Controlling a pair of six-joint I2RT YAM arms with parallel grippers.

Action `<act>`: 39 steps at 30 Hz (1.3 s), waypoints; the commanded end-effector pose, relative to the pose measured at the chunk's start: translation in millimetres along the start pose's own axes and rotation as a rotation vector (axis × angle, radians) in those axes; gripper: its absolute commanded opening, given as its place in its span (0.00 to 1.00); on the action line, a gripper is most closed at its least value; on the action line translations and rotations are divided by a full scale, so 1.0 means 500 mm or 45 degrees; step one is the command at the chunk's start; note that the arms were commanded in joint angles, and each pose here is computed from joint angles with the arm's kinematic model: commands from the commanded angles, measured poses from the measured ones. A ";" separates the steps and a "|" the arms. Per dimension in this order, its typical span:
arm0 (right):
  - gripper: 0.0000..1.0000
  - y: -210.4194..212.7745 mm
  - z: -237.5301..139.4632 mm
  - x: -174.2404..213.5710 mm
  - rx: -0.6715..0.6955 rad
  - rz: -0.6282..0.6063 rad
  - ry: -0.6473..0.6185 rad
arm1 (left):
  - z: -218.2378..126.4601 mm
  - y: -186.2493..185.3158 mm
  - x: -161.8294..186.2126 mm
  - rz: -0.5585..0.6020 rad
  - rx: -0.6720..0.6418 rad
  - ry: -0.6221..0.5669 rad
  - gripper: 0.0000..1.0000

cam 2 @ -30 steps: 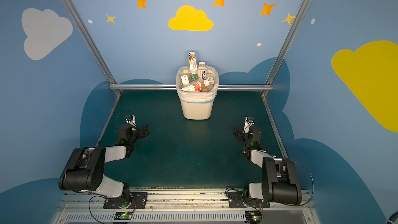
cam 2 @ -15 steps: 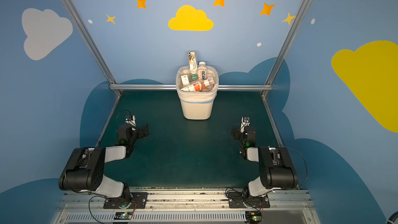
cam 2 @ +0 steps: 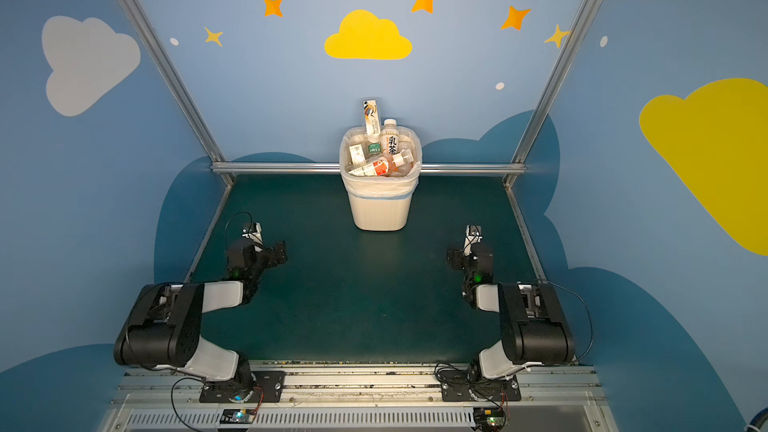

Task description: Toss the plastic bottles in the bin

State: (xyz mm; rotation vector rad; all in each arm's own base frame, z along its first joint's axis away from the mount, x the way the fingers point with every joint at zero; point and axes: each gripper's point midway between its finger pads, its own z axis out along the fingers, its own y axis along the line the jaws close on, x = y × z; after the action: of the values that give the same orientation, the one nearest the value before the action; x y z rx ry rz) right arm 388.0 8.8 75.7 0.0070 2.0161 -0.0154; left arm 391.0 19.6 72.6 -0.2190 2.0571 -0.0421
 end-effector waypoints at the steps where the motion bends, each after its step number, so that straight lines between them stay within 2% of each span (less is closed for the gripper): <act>1: 0.93 -0.001 -0.001 -0.032 0.013 -0.001 -0.058 | -0.002 -0.005 -0.015 0.022 0.007 -0.035 1.00; 39: 0.93 0.000 -0.002 -0.032 0.019 -0.009 -0.059 | -0.003 -0.007 -0.014 0.032 0.003 -0.037 1.00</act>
State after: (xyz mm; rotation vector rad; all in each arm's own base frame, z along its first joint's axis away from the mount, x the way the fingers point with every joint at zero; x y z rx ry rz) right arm 388.0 7.8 76.0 0.0129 2.0147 -0.0330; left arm 391.9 16.1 74.0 -0.2020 2.0523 -0.0405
